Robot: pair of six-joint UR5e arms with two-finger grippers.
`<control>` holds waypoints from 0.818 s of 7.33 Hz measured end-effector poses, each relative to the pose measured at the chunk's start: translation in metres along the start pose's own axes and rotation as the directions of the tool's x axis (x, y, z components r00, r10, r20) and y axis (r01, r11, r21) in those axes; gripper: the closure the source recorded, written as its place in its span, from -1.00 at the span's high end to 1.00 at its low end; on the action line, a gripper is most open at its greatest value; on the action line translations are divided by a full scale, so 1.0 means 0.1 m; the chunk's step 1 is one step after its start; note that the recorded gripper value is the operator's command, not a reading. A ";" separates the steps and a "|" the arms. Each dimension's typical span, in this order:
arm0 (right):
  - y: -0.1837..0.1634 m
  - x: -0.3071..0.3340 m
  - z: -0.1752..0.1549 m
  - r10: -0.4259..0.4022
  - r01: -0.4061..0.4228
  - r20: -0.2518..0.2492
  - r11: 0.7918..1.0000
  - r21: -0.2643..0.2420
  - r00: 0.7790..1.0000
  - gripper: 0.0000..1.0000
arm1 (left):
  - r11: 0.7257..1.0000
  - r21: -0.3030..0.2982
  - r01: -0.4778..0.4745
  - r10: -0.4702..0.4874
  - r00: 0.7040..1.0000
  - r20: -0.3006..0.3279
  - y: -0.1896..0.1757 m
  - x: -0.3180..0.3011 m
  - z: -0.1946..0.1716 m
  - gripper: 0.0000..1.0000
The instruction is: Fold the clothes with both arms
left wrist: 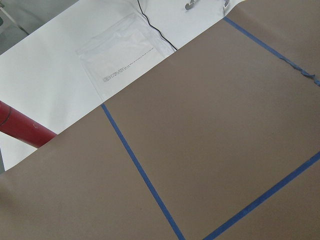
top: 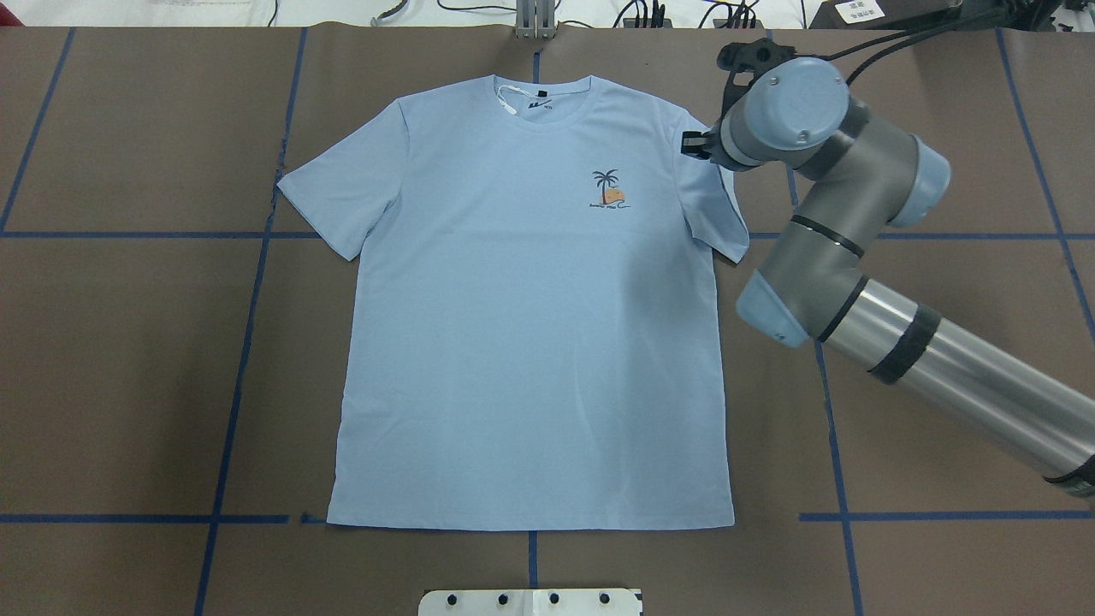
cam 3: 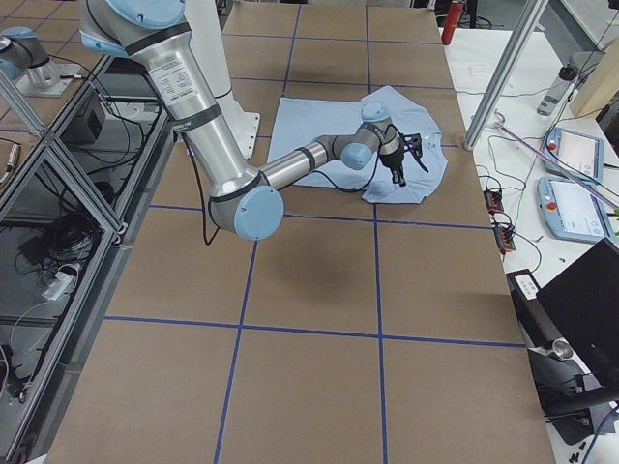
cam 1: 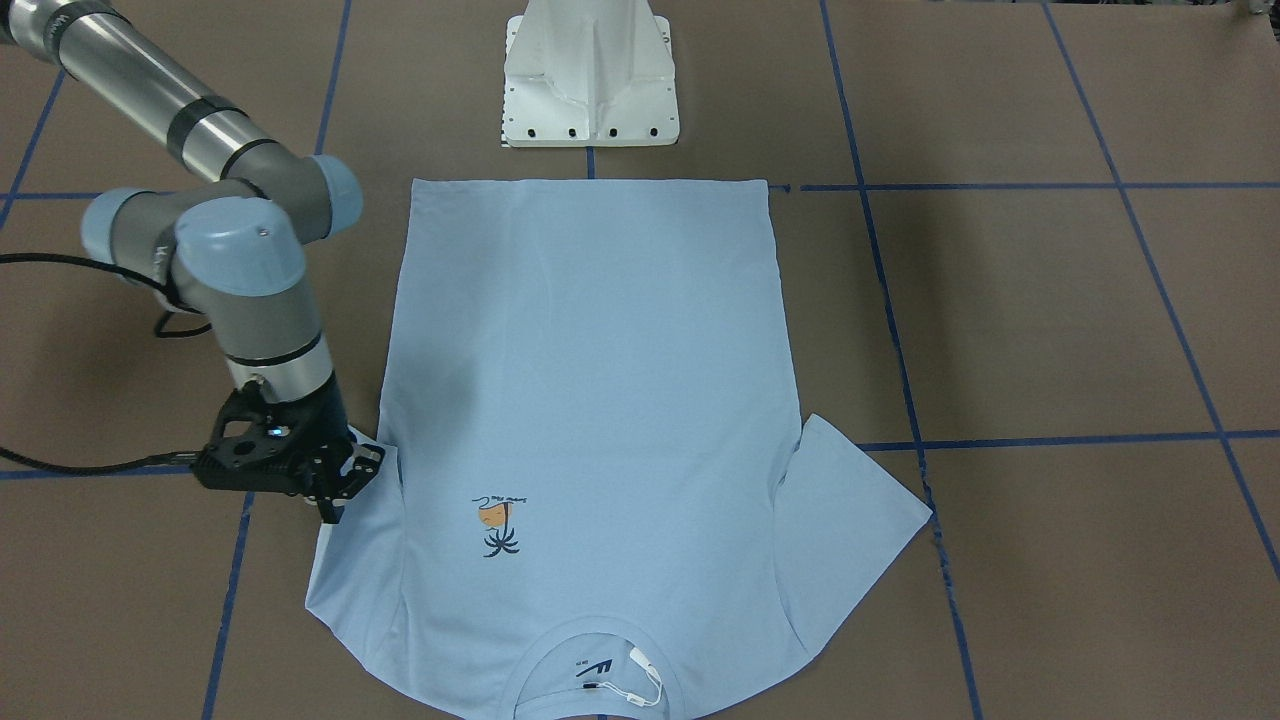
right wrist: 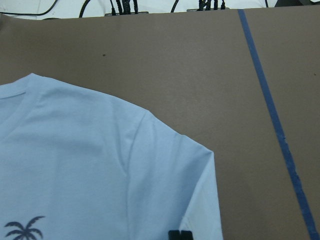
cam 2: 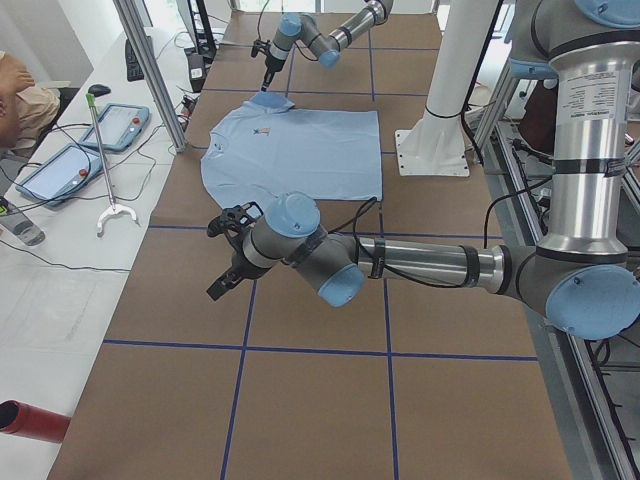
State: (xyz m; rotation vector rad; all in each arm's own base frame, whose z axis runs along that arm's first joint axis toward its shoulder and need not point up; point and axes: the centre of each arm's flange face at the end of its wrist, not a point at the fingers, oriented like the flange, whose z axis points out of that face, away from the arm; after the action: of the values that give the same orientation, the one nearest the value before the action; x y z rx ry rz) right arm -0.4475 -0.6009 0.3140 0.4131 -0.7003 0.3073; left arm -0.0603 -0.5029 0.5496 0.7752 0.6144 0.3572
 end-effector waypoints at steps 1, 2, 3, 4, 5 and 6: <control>0.10 -0.39 0.01 0.040 -0.040 -0.024 0.999 0.018 0.999 -1.00 | 1.000 0.000 0.000 0.000 1.000 0.000 0.00 0.00 0.00 1.00; 0.17 -0.71 0.08 0.069 -0.068 -0.045 0.997 0.037 0.997 -1.00 | 1.000 0.000 0.000 0.000 1.000 0.000 0.00 0.00 0.00 1.00; 0.23 -0.90 0.16 0.083 -0.080 -0.061 0.996 0.048 0.995 -1.00 | 1.000 -0.001 0.001 -0.001 1.000 0.000 0.01 0.00 0.00 1.00; 0.27 -0.98 0.21 0.086 -0.082 -0.072 0.995 0.054 0.994 -1.00 | 1.000 0.000 0.001 -0.001 1.000 0.000 0.01 0.00 0.00 1.00; 0.29 -1.00 0.25 0.085 -0.080 -0.080 0.995 0.056 0.993 -1.00 | 1.000 0.000 0.000 0.000 1.000 0.000 0.01 0.00 -0.01 1.00; 0.30 -1.01 0.27 0.084 -0.079 -0.084 0.995 0.057 0.993 -1.00 | 1.000 0.000 0.000 0.000 1.000 0.000 0.01 0.00 -0.01 1.00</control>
State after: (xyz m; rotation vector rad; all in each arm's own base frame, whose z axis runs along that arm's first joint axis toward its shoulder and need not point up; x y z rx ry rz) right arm -0.5476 -0.6009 0.2725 0.4203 -0.6260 0.4199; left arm -0.0605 -0.5020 0.5495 0.7754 0.6143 0.3569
